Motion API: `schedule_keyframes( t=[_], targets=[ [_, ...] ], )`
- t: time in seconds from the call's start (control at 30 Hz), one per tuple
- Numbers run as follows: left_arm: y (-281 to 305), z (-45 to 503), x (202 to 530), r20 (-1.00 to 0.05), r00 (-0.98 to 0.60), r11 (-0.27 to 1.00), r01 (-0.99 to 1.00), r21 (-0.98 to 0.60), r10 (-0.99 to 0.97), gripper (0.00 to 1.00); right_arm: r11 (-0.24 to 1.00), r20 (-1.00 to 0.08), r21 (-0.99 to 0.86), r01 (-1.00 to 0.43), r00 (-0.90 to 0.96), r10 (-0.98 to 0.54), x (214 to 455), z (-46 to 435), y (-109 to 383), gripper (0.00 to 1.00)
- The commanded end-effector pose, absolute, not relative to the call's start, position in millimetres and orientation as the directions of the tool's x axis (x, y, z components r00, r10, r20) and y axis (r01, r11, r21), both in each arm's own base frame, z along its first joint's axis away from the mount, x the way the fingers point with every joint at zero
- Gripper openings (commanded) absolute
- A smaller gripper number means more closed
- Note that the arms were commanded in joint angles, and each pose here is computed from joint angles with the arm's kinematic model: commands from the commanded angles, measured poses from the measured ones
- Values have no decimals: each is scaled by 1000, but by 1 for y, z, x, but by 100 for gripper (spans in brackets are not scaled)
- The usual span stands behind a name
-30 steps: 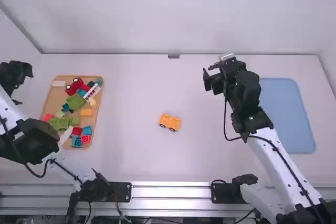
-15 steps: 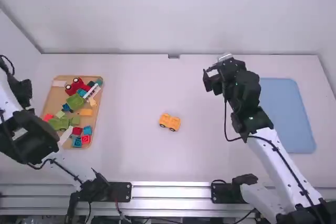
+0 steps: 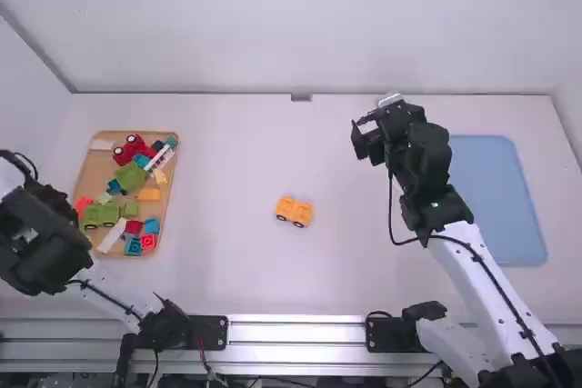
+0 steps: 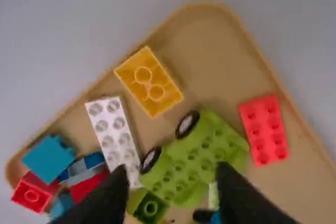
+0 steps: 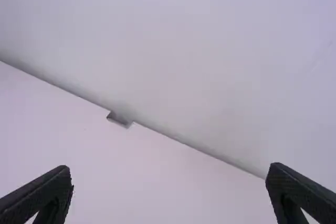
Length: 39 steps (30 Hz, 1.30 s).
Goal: Assemble lego blocks to make yellow taxi
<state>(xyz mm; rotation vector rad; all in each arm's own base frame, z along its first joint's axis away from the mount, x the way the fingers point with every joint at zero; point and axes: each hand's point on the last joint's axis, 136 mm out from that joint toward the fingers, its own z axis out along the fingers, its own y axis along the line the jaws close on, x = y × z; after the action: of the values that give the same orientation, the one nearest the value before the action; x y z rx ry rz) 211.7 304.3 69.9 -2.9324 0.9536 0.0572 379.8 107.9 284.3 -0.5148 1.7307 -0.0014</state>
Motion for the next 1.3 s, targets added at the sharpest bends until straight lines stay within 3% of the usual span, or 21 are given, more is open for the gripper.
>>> schedule_keyframes(
  t=[0.0, 0.2, 0.4, 0.6, 1.13, 1.27],
  targets=[
    [295, 55, 207, 27, 844, -844, -536, -25, -536, 26, 903, -939, -279, -327, -103, -328, 383, 301, 109, 98],
    [296, 25, 199, 43, 890, -891, -452, -46, -454, 34, 905, -941, -272, -327, -107, -322, 383, 301, 109, 98],
    [297, 18, 196, 26, 906, -905, -421, -53, -423, 63, 904, -940, -272, -329, -108, -322, 382, 300, 109, 99],
    [297, 16, 185, -48, 922, -922, -385, -48, -383, 67, 905, -941, -272, -328, -109, -322, 382, 300, 109, 98],
    [302, -14, 186, -37, 935, -925, -356, -134, -354, 57, 903, -940, -271, -333, -112, -323, 382, 299, 110, 98],
    [302, -18, 186, -31, 934, -924, -356, -142, -355, 31, 903, -940, -271, -333, -112, -323, 382, 299, 110, 98]
  ],
)
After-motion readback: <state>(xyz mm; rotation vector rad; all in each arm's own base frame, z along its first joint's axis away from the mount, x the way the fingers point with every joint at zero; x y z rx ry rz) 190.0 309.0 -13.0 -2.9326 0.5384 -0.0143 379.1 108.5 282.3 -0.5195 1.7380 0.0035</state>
